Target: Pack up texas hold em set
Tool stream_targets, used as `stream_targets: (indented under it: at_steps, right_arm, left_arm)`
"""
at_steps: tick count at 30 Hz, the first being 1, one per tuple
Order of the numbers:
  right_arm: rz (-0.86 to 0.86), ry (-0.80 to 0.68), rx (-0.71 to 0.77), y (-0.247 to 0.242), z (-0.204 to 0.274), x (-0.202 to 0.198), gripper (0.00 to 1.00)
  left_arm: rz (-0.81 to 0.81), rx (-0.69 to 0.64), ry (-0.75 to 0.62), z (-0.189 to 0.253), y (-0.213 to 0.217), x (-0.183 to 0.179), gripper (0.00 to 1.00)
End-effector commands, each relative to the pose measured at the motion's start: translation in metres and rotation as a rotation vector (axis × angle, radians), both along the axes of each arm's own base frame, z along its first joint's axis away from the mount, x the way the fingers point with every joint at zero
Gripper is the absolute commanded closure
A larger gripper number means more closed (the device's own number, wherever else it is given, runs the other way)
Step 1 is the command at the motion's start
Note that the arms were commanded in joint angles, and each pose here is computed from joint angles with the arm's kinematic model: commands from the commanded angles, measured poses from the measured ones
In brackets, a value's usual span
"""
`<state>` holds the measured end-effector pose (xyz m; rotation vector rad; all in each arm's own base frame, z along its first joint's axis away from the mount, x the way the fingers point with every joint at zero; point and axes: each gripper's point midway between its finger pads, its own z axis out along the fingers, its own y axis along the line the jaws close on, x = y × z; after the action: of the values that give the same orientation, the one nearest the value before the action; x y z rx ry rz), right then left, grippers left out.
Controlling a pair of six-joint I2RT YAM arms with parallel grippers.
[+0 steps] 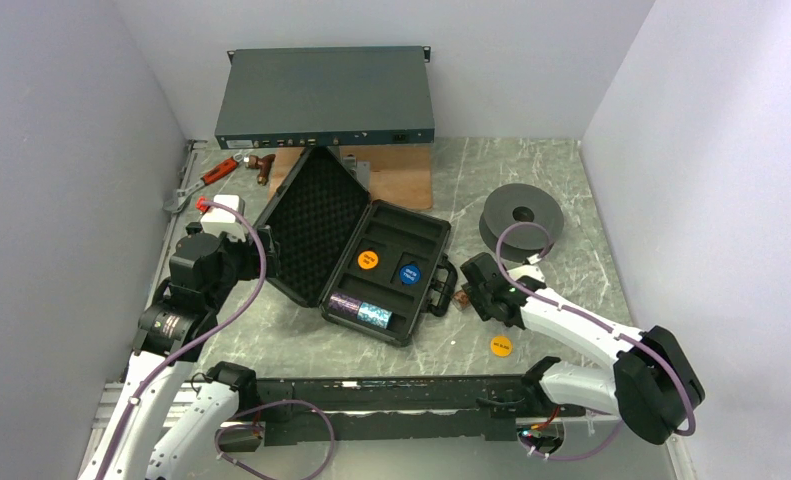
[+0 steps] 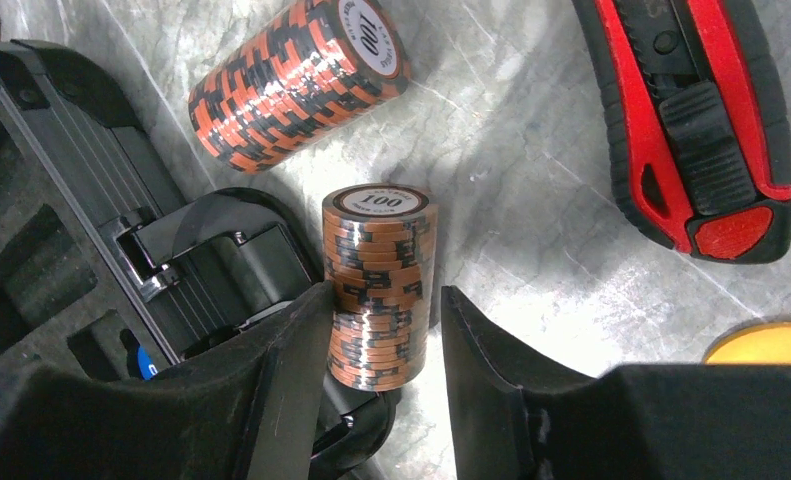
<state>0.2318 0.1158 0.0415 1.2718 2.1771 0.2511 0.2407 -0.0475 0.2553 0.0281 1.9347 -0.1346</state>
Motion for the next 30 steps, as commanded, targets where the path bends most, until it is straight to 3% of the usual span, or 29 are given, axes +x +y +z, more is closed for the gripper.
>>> stream_targets:
  at_steps: [1, 10, 14, 17, 25, 30]
  right_arm:
    - [0.05, 0.026, -0.047, -0.003, -0.004, -0.001, 0.54]
    - [0.197, 0.066, -0.086, 0.01, -0.014, 0.0, 0.52]
    - [0.285, 0.096, -0.169, 0.008, -0.011, 0.003, 0.63]
    - [0.355, 0.097, -0.224, 0.006, -0.006, 0.005, 0.64]
    - [0.815, 0.145, -0.311, 0.025, -0.004, -0.007, 0.62]
    - [0.967, 0.173, -0.299, 0.032, -0.004, -0.021, 0.61]
  left_arm:
    - [-0.009, 0.0, -0.021, 0.005, -0.002, 0.003, 0.01]
    - [-0.008, 0.002, -0.02, 0.005, -0.002, 0.003, 0.01]
    - [-0.006, 0.002, -0.023, 0.006, -0.001, 0.002, 0.01]
    - [-0.003, 0.003, -0.023, 0.006, -0.001, 0.002, 0.01]
    - [-0.004, 0.003, -0.022, 0.006, -0.001, 0.003, 0.01]
    - [0.0, 0.003, -0.02, 0.005, 0.0, 0.004, 0.01]
